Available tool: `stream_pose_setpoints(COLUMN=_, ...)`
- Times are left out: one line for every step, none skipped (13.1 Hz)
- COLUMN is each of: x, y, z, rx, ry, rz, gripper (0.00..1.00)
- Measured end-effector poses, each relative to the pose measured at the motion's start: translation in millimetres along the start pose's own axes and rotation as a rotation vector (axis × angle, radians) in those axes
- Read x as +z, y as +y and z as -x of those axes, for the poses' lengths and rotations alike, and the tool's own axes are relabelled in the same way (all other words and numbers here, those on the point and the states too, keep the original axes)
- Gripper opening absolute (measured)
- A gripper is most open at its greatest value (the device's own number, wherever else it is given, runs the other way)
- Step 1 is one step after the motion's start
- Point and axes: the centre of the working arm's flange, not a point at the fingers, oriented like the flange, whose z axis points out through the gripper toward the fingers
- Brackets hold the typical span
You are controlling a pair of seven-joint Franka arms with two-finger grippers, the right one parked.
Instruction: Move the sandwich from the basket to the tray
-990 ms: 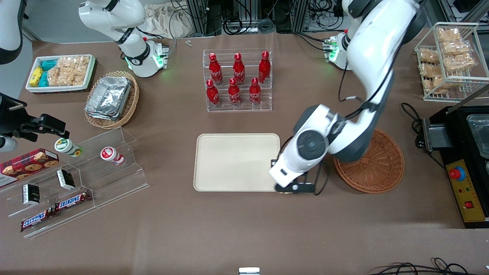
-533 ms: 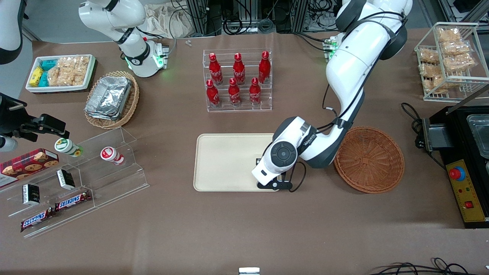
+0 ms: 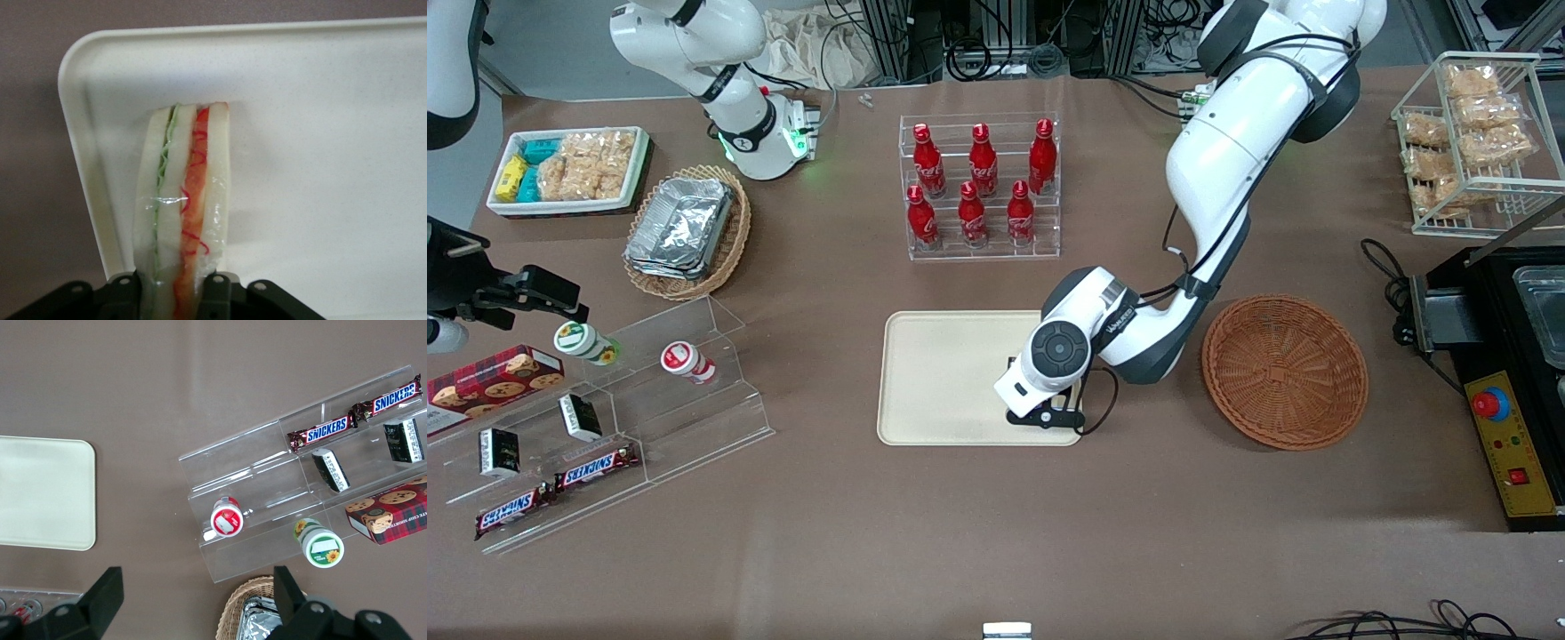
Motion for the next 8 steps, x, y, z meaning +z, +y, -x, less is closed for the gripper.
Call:
stream_pose_setpoints(x=-0.7, y=-2.0, z=-1.8, rx=-0.005, ry=0.005, rz=0.001, gripper=0.48)
stream_pose_setpoints(x=-3.2, y=-3.6, z=-3.7, rx=-0.009, ry=0.012, rz=0.004, gripper=0.57)
stream_pose_setpoints(x=-10.2, y=-5.0, z=-5.8, rx=-0.013, ry=0.024, rz=0.009, gripper=0.68)
stream_pose_setpoints(x=-22.6, y=-8.0, z=-8.9, rx=-0.02, ry=0.041, rz=0.015, gripper=0.79)
stream_pose_setpoints(x=-39.5, y=-14.8, z=-12.7, rx=-0.032, ry=0.06, rz=0.02, gripper=0.9)
stream_pose_setpoints(x=-59.9, y=-26.0, z=-16.3, rx=-0.048, ry=0.072, rz=0.019, gripper=0.99)
stream_pose_setpoints(x=-82.7, y=-39.6, z=-18.7, rx=-0.066, ry=0.079, rz=0.013, gripper=0.99)
stream_pose_setpoints(x=-107.8, y=-54.3, z=-19.9, rx=-0.085, ry=0.087, rz=0.007, gripper=1.0)
